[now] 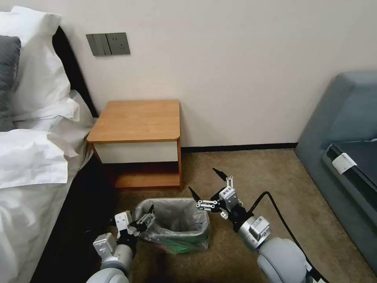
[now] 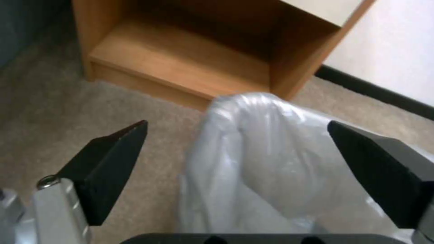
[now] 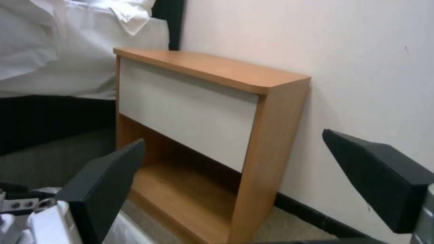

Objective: Pick up the garbage bag from the table and place it over the trash can.

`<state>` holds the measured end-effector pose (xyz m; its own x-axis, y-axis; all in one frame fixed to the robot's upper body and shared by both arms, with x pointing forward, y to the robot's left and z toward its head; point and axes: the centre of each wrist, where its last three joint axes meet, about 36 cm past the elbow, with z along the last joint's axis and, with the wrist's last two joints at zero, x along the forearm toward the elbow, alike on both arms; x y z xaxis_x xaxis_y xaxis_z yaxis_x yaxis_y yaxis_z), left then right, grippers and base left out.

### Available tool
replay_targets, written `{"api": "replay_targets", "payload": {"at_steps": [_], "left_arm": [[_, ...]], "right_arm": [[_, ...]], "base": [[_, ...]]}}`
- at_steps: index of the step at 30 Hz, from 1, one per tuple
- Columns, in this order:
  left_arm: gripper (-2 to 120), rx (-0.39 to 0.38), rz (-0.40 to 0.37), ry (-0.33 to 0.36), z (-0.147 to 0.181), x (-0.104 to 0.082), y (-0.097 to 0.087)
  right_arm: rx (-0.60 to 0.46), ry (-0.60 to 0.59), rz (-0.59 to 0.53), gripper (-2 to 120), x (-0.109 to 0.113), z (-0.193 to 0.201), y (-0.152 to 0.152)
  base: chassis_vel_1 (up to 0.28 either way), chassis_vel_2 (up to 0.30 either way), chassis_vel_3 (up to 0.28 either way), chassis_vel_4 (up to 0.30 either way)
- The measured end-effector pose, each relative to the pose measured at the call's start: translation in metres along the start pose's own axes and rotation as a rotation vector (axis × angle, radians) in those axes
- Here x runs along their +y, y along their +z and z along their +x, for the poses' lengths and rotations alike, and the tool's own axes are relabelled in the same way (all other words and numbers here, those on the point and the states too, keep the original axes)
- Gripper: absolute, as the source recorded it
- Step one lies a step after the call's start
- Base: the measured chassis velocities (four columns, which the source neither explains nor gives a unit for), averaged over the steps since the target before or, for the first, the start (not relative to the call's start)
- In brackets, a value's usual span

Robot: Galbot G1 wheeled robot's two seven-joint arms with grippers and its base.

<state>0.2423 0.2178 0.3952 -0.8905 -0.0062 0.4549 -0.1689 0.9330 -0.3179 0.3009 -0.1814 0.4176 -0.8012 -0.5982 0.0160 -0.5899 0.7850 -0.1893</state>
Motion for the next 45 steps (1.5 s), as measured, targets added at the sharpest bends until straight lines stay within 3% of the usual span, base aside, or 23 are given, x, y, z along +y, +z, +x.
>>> {"api": "replay_targets", "payload": {"at_steps": [4,7,8,11,12,15,19,24,30,45], "left_arm": [[100,-0.037,-0.02,-0.023,0.002,0.001,0.001],[100,-0.134,-0.061,-0.011,0.005,0.0,-0.005],[100,-0.134,-0.061,-0.011,0.005,0.0,-0.005],[100,-0.311,-0.16,0.047,-0.005,0.011,0.002],[100,-0.311,-0.16,0.047,-0.005,0.011,0.002],[100,-0.413,-0.242,0.1,-0.016,0.022,0.014],[100,-0.473,-0.267,0.122,-0.022,0.034,0.027],[100,-0.494,-0.285,0.139,-0.024,0.042,0.03],[100,-0.497,-0.278,0.145,-0.025,0.04,0.033],[100,-0.497,-0.274,0.147,-0.024,0.038,0.033]], "right_arm": [[-0.001,-0.003,-0.002,100,0.002,-0.001,0.0],[-0.003,0.015,-0.009,100,0.004,-0.002,0.0],[-0.003,0.015,-0.009,100,0.004,-0.002,0.0],[0.038,0.152,-0.057,100,0.02,-0.004,-0.001],[0.038,0.152,-0.057,100,0.02,-0.004,-0.001],[0.091,0.297,-0.097,100,0.041,-0.003,0.005],[0.091,0.448,-0.185,100,0.062,-0.005,0.027],[0.069,0.505,-0.2,100,0.075,-0.004,0.041],[0.053,0.553,-0.17,100,0.071,-0.003,0.051],[0.055,0.524,-0.148,100,0.065,0.002,0.053]], "base": [[0.0,0.0,0.0,0.0],[0.0,0.0,0.0,0.0],[0.0,0.0,0.0,0.0],[0.0,0.0,0.0,0.0],[0.0,0.0,0.0,0.0],[0.0,0.0,0.0,0.0],[0.0,0.0,0.0,0.0],[0.0,0.0,0.0,0.0],[0.0,0.0,0.0,0.0],[0.0,0.0,0.0,0.0]]}}
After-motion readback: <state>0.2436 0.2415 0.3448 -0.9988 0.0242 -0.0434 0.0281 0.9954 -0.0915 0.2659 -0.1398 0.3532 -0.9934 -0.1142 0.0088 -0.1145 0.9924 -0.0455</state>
